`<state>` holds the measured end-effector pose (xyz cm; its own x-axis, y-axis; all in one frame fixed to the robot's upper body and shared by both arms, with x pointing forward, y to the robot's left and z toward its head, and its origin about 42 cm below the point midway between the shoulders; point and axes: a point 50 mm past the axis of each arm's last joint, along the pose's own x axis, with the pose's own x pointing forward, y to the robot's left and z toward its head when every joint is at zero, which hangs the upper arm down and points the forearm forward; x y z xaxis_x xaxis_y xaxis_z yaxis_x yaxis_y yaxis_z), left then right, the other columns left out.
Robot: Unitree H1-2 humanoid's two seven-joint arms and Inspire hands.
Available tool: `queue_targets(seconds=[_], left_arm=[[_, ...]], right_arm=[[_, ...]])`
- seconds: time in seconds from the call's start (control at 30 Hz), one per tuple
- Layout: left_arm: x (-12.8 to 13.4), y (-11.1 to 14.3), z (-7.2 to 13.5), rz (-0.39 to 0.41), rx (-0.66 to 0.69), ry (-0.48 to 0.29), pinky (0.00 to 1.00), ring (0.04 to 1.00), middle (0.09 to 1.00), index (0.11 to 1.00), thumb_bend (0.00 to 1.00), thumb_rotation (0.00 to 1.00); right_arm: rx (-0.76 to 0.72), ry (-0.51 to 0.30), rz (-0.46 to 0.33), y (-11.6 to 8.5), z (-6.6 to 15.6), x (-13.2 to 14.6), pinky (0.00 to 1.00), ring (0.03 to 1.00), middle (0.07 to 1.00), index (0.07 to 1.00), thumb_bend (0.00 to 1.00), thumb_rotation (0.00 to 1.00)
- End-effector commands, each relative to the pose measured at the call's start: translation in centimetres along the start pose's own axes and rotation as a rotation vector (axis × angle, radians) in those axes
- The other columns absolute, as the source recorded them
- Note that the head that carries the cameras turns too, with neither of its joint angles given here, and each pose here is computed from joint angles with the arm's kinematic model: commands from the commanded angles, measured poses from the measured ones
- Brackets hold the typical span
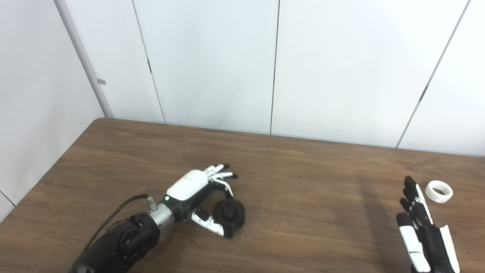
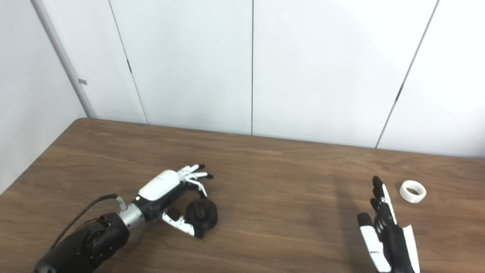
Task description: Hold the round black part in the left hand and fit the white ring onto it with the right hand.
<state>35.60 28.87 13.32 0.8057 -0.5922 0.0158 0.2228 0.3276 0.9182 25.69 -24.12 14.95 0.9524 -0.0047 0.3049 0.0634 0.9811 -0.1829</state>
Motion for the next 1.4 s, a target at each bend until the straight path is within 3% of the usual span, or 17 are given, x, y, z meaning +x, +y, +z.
queue_targets(seconds=[0.0,0.2,0.63,1.13,1.23,1.37], left_arm=[[-0.2,-2.9,1.9,-0.148,0.005,-0.071,1.00,1.000,0.891,0.480,0.52,0.06],[0.7,-3.1,3.0,-0.152,0.043,-0.138,1.00,1.000,0.888,0.480,0.52,0.06],[2.8,-3.6,4.7,-0.122,0.062,-0.194,1.00,1.000,0.876,0.480,0.52,0.06],[3.8,-3.1,3.6,-0.078,0.071,-0.176,1.00,1.000,0.874,0.480,0.52,0.06],[3.7,-3.4,3.2,-0.074,0.057,-0.162,1.00,1.000,0.873,0.480,0.52,0.06],[3.6,-3.9,2.9,-0.068,0.041,-0.152,1.00,1.000,0.867,0.481,0.52,0.06]], right_arm=[[-0.004,-0.074,-0.014,0.1,1.6,0.7,0.98,1.000,0.988,0.971,0.50,0.87],[-0.028,-0.102,-0.012,0.4,2.4,0.8,0.99,1.000,0.982,0.963,0.51,0.89],[-0.026,-0.094,-0.005,1.2,3.8,0.5,1.00,1.000,0.989,0.968,0.47,0.89],[-0.040,-0.108,-0.041,0.7,4.9,0.7,0.99,1.000,0.985,0.969,0.46,0.88],[-0.103,-0.071,-0.088,0.1,4.8,1.0,0.96,0.980,0.965,0.951,0.43,0.78],[-0.143,-0.048,-0.164,-1.3,5.3,2.0,0.86,0.928,0.925,0.901,0.50,0.52]])
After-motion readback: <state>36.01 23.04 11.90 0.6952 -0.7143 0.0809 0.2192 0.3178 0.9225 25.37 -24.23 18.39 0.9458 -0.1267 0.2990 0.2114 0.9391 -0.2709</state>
